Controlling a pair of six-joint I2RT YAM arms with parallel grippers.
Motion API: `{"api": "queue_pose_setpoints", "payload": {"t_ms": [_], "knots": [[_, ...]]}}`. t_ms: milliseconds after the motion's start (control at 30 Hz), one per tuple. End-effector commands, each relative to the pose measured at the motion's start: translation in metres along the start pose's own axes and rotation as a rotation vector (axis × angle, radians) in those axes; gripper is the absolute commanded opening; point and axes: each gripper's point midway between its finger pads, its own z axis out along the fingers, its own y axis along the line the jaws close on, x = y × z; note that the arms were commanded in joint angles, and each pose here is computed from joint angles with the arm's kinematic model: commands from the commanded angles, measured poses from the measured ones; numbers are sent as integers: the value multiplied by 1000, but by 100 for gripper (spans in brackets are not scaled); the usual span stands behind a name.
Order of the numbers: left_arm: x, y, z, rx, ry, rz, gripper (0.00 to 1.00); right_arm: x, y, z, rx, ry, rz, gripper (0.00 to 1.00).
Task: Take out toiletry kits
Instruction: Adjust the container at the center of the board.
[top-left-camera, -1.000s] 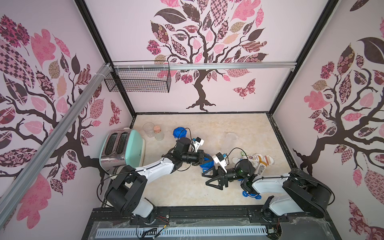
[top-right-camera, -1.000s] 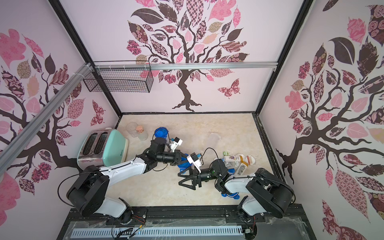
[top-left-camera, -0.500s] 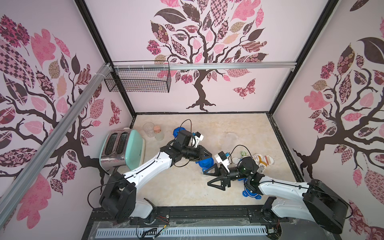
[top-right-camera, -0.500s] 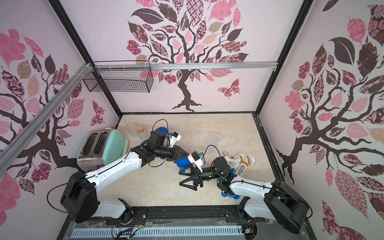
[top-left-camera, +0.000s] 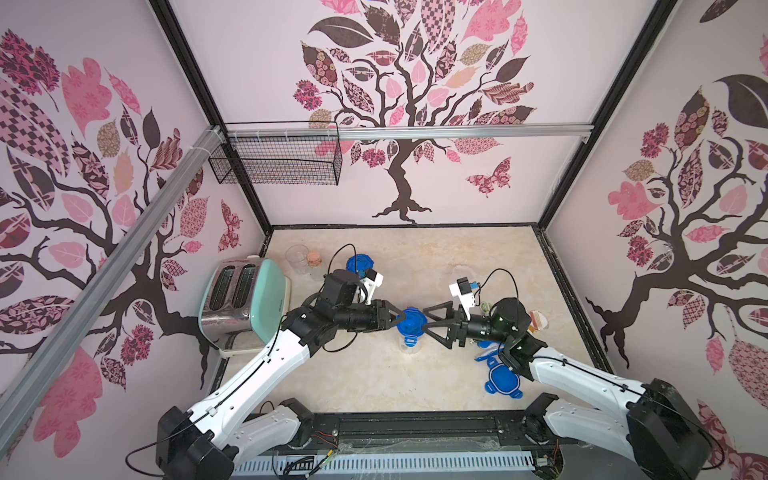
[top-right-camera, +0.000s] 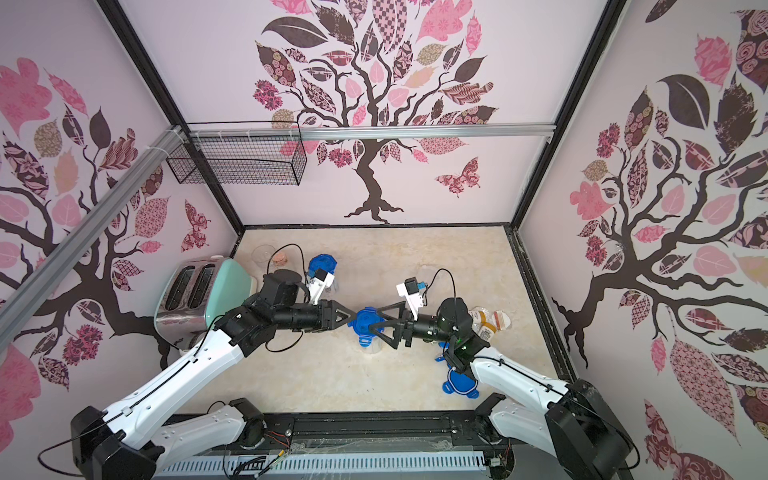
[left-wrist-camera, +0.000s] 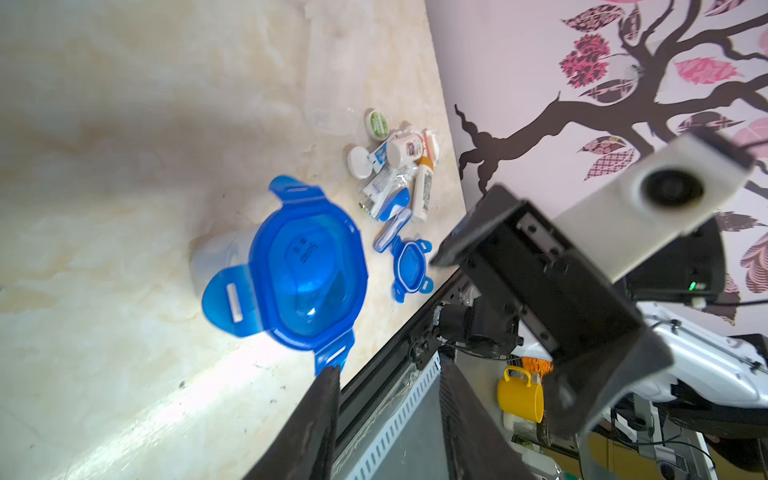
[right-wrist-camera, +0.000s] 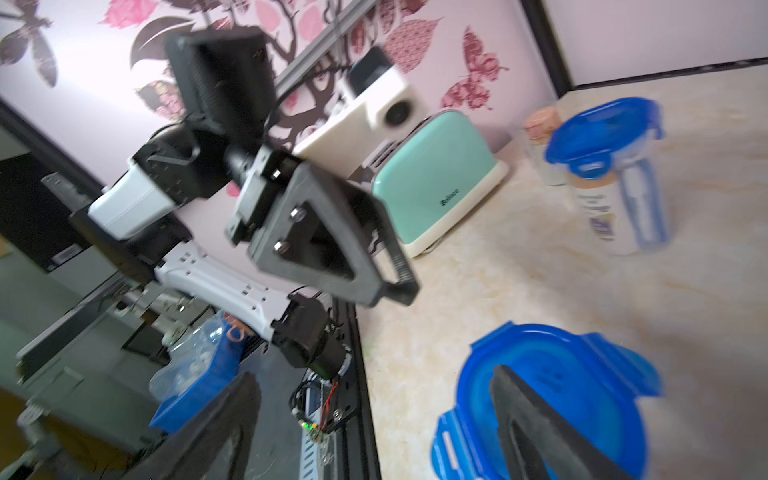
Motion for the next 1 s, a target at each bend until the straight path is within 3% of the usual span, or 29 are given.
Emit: {"api": "queue_pose_setpoints", "payload": {"t_ms": [0,200,433,967], "knots": [[15,7,5,31,37,-49,45,-13,-23,2,74,-31,71,89],[25,28,24,5,88,-93,48,-8,-47,14,119,10,125,88],[15,40,42,-26,84,-101,49,12,-65,17,162,68,179,88],[-6,63,64,-61,101,-113,44,57,-40,1,73,167,247,86]]}}
